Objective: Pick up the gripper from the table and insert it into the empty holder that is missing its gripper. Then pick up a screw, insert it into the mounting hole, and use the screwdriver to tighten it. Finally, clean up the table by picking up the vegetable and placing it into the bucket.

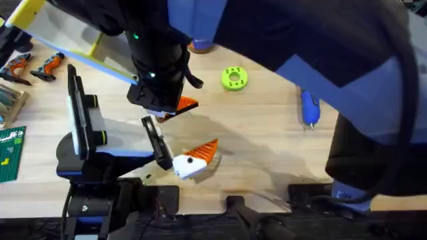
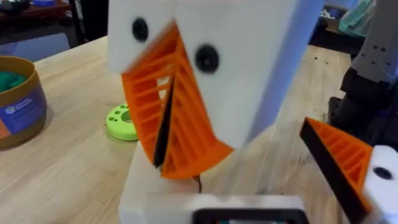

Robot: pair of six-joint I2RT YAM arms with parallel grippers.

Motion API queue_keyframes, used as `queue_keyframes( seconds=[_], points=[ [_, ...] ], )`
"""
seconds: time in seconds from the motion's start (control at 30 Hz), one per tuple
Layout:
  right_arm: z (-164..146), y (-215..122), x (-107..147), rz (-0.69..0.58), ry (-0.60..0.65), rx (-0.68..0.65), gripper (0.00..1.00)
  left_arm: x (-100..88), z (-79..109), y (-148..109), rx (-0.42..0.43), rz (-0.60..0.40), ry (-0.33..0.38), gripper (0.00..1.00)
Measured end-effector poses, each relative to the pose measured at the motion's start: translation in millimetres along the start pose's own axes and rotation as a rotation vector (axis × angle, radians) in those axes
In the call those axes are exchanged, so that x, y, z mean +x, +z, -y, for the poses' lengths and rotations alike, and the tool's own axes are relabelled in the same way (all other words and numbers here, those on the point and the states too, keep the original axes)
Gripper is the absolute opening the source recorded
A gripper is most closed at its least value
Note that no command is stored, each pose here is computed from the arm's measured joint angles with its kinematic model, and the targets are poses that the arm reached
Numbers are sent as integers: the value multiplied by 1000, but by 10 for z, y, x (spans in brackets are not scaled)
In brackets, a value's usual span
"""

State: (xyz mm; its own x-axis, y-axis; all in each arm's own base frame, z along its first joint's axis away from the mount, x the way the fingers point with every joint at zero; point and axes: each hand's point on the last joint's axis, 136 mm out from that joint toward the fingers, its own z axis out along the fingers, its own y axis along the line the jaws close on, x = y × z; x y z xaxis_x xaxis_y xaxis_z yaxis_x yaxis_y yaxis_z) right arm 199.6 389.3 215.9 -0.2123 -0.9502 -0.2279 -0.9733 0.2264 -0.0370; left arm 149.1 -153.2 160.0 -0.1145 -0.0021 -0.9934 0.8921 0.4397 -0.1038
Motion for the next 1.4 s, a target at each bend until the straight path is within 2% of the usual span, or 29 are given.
queue_keyframes(
  seconds=[1.2,1.27,1.37,1.4],
  points=[
    [0,0,1,-1,1,0,13,0,0,0,0,0,0,985],
    [0,1,2,-1,1,0,255,0,0,0,0,0,0,985],
    [37,-3,26,-11,2,16,686,0,-3,-1,-1,0,-2,985],
    [65,-7,32,-12,3,23,754,1,-2,-1,-1,0,-5,985]
  ],
)
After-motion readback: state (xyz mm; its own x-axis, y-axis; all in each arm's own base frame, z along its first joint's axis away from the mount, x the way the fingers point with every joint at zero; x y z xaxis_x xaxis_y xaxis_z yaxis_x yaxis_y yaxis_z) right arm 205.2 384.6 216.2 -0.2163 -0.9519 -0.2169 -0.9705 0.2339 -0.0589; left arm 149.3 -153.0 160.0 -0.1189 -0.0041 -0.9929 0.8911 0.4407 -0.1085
